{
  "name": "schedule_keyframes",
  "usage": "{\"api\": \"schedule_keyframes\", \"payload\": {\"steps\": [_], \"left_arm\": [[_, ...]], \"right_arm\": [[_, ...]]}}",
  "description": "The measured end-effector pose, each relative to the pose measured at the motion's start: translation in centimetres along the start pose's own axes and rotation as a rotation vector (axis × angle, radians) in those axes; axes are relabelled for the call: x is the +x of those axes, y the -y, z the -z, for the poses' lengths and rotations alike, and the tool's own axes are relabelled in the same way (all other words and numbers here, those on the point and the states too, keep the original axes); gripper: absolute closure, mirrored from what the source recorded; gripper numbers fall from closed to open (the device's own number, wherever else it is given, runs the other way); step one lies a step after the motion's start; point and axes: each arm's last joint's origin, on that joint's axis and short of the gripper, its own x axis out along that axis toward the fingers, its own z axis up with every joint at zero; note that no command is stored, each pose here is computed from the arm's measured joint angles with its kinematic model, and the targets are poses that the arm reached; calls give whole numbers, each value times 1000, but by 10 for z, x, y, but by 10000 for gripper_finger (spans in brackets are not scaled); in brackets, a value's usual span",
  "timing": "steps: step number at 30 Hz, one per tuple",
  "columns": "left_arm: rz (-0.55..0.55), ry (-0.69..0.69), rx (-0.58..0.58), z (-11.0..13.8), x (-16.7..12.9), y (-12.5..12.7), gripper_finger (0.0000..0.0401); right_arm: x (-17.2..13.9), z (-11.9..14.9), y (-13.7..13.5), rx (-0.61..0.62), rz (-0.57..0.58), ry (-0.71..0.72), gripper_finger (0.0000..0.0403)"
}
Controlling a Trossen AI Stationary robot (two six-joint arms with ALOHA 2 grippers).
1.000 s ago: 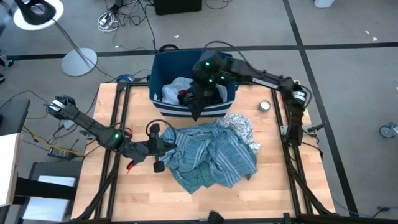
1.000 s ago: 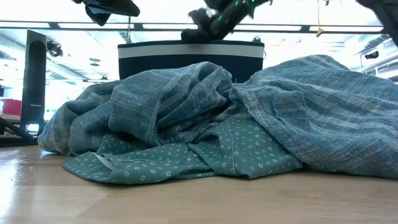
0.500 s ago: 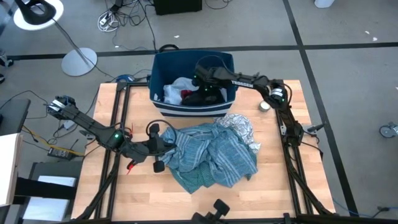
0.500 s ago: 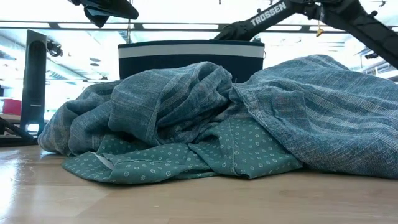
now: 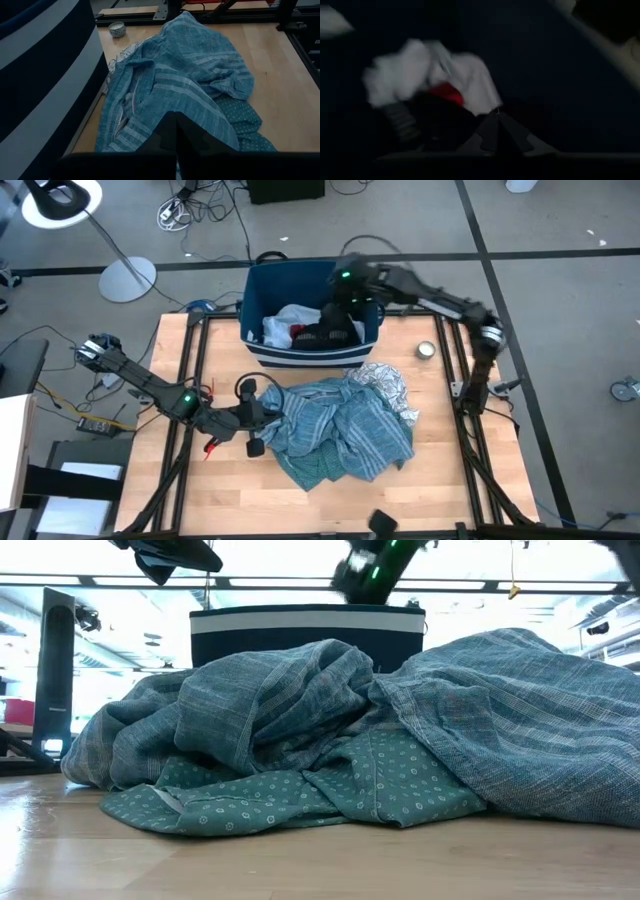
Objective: Sort clothes
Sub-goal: Put the blue checkered polo into the blue laundry organizer
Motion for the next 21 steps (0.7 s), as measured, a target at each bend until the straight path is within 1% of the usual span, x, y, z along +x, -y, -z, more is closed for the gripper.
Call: {"api": "schedule_keyframes", "payload": {"steps": [3,6,8,10,13,16,21], "left_arm": [[4,-1,0,0,0,0,401],[6,-2,0,0,0,0,401],[8,-2,0,0,0,0,401],[9,-2,-1,0,0,0,401],[9,-2,-7,0,0,0,401],[11,0,-10,0,0,0,401],[12,0,-31,0,0,0,401]], "right_arm": [[-47,-3,0,-14,-31,73,394],[-90,2,-4,-31,-111,111,390],[-116,9,-8,-55,-188,106,390],[-135,19,-15,-87,-261,70,390],[-156,37,-25,-155,-338,-19,388],[-171,53,-35,-176,-365,-124,375],[-172,76,-58,-194,-399,-214,341]]}}
